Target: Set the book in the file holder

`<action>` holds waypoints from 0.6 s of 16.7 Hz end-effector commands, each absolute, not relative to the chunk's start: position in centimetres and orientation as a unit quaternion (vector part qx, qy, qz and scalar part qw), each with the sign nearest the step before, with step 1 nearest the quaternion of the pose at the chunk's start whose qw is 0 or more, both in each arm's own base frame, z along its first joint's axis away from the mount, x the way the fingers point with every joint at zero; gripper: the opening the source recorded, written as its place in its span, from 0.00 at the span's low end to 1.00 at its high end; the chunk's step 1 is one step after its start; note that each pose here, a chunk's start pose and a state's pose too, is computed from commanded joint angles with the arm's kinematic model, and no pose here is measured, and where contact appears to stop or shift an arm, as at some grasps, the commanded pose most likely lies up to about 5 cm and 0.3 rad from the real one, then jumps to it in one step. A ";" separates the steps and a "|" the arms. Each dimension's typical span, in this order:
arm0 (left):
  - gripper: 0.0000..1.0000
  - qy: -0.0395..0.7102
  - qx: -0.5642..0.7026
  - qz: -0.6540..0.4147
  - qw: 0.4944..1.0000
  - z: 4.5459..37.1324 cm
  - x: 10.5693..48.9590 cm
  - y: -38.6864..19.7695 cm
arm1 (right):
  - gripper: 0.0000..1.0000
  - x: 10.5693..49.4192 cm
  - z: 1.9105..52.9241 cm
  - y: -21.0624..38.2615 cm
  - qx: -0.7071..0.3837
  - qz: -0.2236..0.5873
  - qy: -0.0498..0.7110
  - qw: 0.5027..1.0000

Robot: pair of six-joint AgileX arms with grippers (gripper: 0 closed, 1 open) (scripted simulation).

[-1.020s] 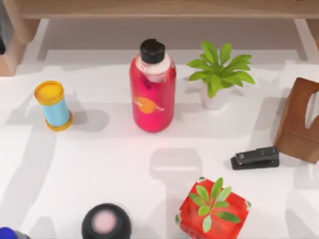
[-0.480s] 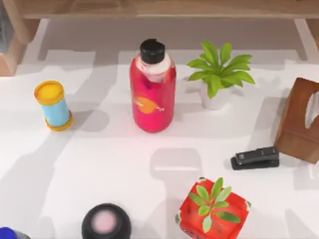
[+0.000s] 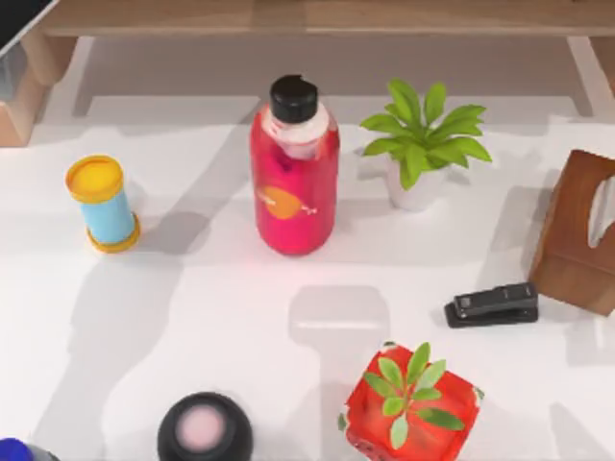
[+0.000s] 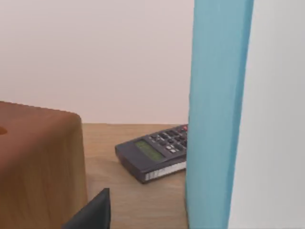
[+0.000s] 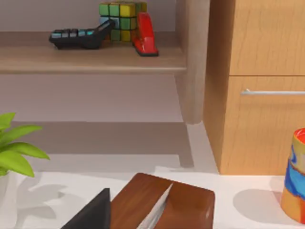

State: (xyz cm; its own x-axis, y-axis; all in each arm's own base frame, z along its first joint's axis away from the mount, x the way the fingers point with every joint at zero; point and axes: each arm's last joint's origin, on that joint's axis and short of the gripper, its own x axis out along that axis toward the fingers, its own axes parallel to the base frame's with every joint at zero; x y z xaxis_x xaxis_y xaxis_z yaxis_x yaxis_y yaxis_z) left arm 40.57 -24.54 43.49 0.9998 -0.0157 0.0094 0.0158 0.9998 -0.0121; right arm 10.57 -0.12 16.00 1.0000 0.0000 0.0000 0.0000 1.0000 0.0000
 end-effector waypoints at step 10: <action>1.00 -0.005 -0.006 -0.009 1.000 43.2 41.3 -25.2 | 1.00 10.6 16.0 -0.1 0.000 0.000 0.000 1.000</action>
State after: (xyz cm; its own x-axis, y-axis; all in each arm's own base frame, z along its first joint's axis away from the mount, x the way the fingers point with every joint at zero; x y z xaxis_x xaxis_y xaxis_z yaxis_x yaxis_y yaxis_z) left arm 41.34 -25.20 43.24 0.9998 -0.0172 0.0108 0.0174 0.9998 -0.0127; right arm 10.57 -0.12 16.00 1.0000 0.0000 0.0000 0.0000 1.0000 0.0000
